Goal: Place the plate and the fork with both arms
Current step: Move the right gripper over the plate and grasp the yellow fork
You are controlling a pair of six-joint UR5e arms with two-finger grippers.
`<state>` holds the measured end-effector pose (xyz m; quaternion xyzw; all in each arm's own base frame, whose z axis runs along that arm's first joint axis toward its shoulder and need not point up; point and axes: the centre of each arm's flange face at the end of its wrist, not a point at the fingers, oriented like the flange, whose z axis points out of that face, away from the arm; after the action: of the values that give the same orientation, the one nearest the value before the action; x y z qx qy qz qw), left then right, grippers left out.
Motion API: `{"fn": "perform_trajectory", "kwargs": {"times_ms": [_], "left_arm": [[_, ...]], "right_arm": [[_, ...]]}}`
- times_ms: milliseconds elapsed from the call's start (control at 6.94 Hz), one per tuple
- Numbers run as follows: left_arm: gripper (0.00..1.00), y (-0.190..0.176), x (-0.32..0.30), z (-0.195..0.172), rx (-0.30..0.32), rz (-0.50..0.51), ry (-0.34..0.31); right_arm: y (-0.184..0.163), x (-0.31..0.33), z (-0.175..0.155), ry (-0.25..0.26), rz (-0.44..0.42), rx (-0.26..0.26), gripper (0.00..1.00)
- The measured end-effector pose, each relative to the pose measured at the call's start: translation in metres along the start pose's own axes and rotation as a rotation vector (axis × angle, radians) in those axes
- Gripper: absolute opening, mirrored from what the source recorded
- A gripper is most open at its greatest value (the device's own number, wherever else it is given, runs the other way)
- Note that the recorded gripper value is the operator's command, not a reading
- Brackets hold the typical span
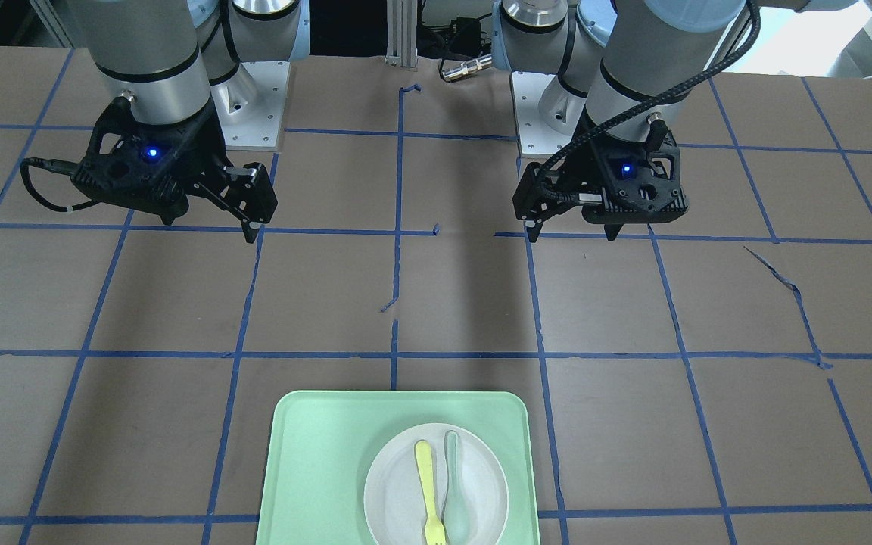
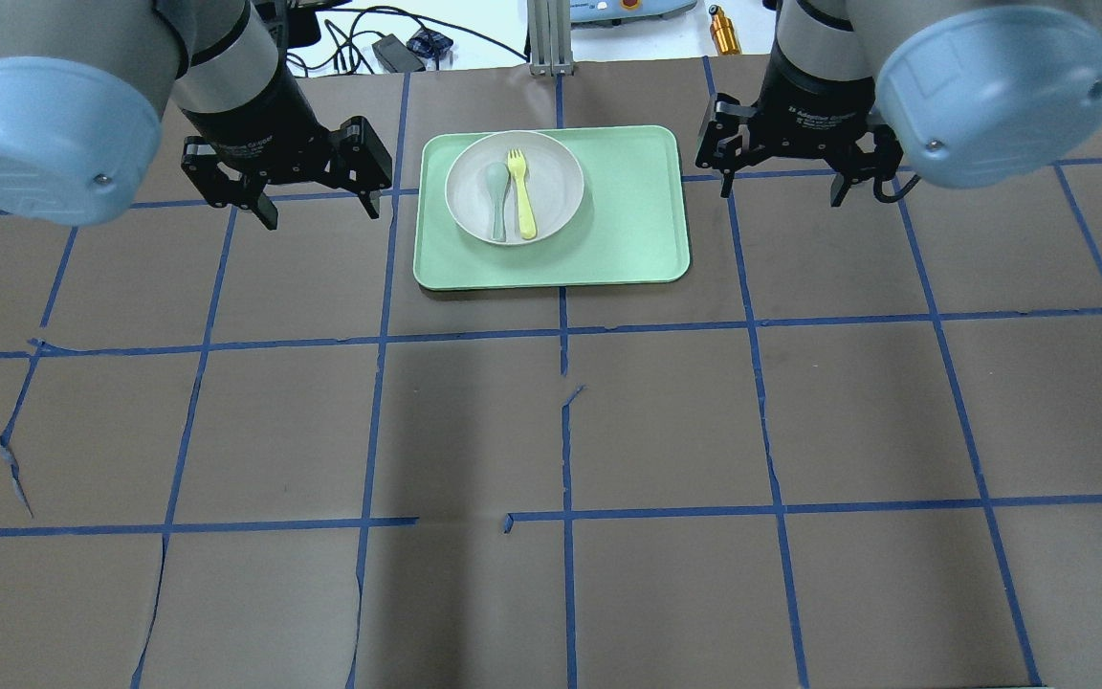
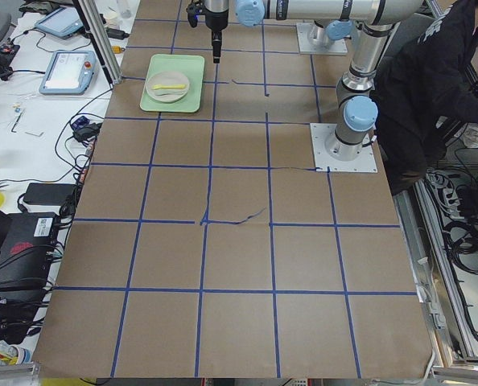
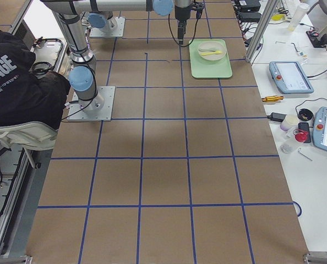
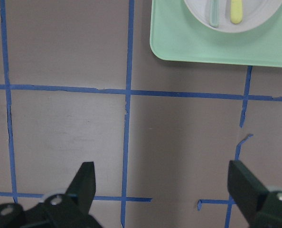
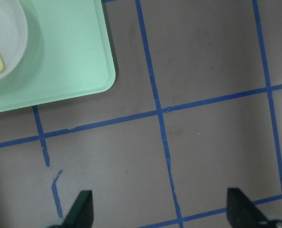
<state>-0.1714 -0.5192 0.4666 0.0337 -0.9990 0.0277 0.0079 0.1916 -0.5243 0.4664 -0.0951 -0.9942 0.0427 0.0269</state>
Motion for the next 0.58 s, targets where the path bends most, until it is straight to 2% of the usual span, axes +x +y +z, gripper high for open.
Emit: {"fn": "perform_trajectory", "kwargs": {"times_ms": [288,577], "left_arm": [[1.00,-0.003,0.000,0.008,-0.011,0.000,-0.009],[1.00,-0.004,0.000,0.009,-0.013,-0.001,-0.010]], "right_arm": [[-0.057,-0.069,0.050,-0.018,-0.110,-0.037,1.00],[-0.124,-0.150,0.122,-0.071,-0.191,-0.081,0.99]]}}
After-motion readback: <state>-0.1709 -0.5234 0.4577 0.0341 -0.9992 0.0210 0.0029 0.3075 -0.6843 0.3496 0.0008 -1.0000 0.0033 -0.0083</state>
